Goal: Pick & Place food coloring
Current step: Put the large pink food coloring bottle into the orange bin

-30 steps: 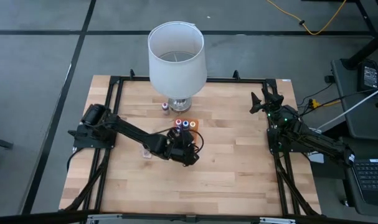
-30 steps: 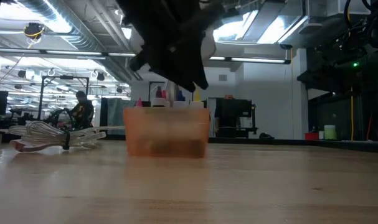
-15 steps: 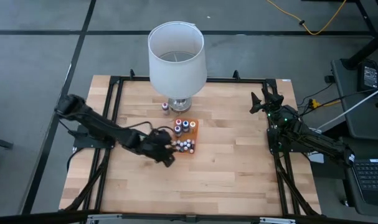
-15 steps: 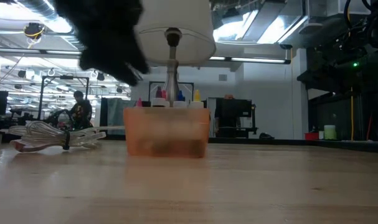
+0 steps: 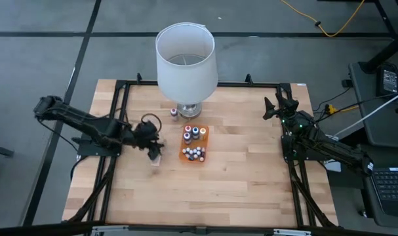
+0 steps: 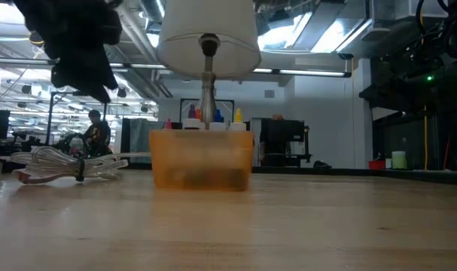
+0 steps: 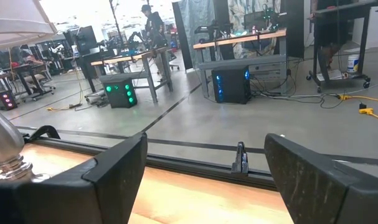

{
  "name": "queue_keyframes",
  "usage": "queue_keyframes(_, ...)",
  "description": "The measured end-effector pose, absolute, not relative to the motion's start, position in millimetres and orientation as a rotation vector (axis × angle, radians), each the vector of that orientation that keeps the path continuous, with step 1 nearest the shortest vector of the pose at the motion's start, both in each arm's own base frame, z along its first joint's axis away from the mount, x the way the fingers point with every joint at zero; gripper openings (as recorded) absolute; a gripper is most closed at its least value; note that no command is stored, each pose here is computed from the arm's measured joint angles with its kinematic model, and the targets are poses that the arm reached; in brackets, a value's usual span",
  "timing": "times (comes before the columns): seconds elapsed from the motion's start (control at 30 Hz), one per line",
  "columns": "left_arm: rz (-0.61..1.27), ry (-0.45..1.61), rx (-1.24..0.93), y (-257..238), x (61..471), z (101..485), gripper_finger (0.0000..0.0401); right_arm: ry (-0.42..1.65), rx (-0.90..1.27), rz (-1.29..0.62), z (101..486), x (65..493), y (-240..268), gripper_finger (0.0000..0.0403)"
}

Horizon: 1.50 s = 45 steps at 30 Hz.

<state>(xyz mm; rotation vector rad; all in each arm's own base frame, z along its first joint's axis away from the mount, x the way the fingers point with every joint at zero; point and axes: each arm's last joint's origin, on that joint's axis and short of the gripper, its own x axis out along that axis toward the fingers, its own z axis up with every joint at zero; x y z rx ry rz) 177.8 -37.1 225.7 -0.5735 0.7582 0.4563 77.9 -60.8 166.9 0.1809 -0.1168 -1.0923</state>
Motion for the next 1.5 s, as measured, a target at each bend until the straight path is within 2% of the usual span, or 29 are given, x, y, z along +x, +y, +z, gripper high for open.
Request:
queue_keyframes(0.13, 0.599, 0.716, -0.569, -14, 174, 228, 0.0196, -0.117, 0.181, -1.093, 167, 78, -61, 0.0323)
queue_keyframes(0.37, 0.761, 0.619, -0.417, 24, 186, 231, 0.0196, -0.117, 0.181, -1.092, 167, 78, -61, 0.0323)
queue_keyframes(0.7, 0.758, 0.671, -0.3, 49, 202, 200, 0.0196, -0.117, 0.181, -1.093, 167, 78, -61, 0.0323)
queue_keyframes(1.03, 0.776, 0.556, -0.238, 50, 196, 173, 0.0194, -0.117, 0.181, -1.092, 167, 78, -61, 0.0323)
queue_keyframes(1.5, 0.779, 0.511, -0.189, 49, 190, 161, 0.019, -0.117, 0.181, -1.093, 167, 78, -61, 0.0323)
